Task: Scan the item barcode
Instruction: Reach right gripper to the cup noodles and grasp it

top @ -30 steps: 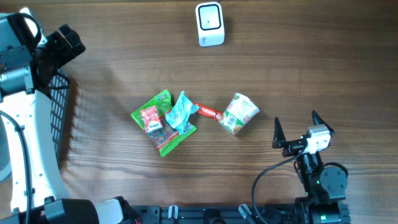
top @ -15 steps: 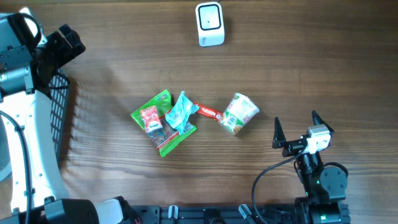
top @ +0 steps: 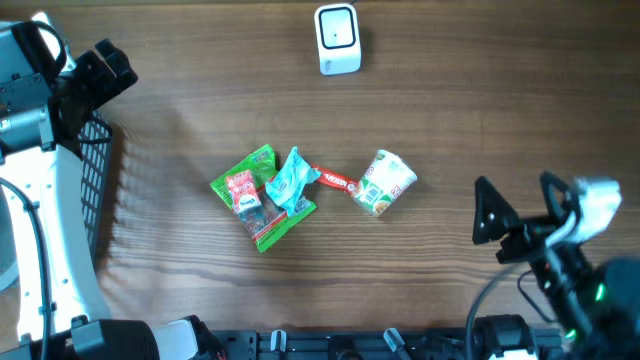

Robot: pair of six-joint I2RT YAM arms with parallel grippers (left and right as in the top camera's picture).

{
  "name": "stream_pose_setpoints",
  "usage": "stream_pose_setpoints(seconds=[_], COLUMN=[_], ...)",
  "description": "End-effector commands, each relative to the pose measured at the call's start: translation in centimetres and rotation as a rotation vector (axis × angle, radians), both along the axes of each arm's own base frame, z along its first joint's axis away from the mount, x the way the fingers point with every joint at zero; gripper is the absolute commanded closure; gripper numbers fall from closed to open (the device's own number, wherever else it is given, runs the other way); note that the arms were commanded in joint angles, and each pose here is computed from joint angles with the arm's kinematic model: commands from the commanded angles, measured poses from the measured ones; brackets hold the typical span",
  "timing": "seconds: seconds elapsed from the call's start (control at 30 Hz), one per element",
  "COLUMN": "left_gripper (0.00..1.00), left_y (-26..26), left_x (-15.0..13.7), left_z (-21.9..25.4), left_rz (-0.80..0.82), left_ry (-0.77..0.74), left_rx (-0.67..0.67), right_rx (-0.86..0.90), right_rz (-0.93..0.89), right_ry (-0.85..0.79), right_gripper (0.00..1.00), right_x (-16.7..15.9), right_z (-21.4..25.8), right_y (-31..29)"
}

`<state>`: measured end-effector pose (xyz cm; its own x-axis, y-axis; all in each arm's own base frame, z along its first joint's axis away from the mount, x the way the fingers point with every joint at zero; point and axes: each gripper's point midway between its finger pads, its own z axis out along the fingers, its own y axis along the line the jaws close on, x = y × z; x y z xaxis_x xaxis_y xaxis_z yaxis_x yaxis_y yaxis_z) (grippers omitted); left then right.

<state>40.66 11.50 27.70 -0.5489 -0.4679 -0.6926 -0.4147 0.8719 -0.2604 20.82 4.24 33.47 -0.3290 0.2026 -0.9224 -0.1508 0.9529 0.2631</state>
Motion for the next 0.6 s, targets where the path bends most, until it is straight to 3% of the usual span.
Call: stream_pose_setpoints(seconds=[0.0,0.17,0.37,0.57], left_gripper=[0.00,0.00,0.00,0.00], left_y=[-0.1,-0.1,-0.1,-0.1], left_x=[0.1,0.1,0.1,0.1], left_z=[0.7,0.7,0.7,0.7], left_rz=[-0.005,-0.006,-0.006,-0.005], left_ry=[-0.018,-0.019,-0.018,-0.018], left_rx=[-0.004,-0.004,-0.004,-0.004], right_rx=[0.105,0.170,0.349,0.488], right_rz=[0.199,0.126,0.164,0.217], right_ry=[0.291,0.500,0.759,0.868], right_gripper=[0.00,0.00,0.00,0.00], right_x=[2.9,7.9,8.6,7.4], right_z=[0.1,-2.9,-9.8,-18.2], right_y=[4.0,2.7,0.9,2.7])
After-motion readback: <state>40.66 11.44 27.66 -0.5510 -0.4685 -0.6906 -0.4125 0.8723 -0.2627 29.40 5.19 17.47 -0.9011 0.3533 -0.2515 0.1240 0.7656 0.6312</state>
